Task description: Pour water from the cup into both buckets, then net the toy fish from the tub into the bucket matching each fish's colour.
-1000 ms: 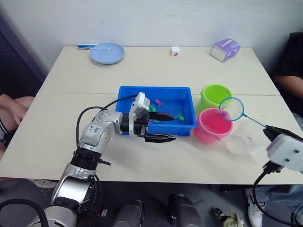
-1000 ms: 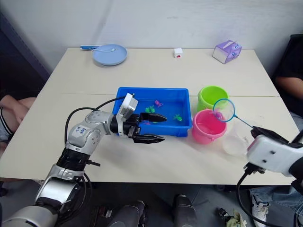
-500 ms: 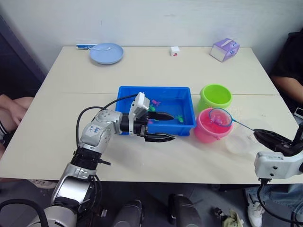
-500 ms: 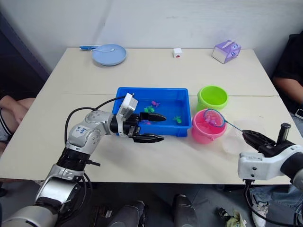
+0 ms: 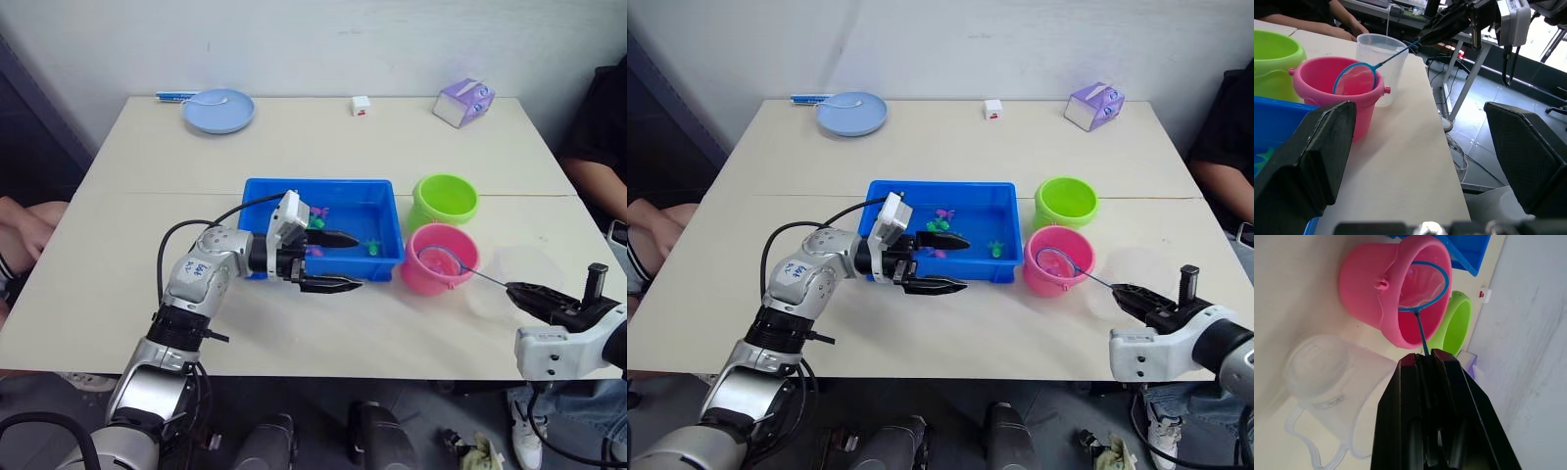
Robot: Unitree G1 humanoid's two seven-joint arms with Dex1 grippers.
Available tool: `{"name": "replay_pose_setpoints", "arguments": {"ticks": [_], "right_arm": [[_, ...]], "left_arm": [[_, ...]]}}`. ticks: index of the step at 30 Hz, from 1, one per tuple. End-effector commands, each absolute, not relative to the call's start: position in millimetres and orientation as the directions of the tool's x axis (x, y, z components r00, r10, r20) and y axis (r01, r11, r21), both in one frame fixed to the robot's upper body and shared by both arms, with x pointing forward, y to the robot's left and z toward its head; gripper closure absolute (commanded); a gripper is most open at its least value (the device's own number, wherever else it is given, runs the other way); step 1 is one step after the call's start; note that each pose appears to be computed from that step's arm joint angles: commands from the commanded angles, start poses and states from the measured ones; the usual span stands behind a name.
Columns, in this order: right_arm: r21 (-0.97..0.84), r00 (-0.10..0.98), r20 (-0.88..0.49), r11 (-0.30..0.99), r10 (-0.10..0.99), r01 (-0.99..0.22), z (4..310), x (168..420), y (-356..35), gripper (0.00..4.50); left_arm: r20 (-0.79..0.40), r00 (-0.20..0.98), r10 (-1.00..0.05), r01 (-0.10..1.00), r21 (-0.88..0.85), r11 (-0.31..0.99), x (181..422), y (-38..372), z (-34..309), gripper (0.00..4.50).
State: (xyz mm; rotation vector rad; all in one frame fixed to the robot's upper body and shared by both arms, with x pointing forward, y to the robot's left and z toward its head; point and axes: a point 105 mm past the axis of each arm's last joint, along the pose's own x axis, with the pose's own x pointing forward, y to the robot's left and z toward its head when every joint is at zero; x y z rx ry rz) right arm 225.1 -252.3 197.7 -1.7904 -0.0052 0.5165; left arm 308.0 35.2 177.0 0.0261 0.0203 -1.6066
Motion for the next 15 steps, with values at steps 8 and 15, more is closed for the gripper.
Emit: {"name": "replay_pose_setpoints", "arguments": {"ticks": [8,15], "right_arm": [[-0.885,0.871,-0.378,-0.398,0.315,-0.240,192.7,220.1,-241.8,3.71],[-0.872,0.929,-0.229,-0.486,0.290,-0.063,230.2,230.3,-251.7,3.71]], "left_arm": [[-0.004,-0.019,-1.000,0.999,0.045,-0.019,313.1,34.6,187.4,0.00],[-0.005,-0.021,-1.000,0.999,0.045,-0.021,314.1,34.0,187.9,0.00]]}}
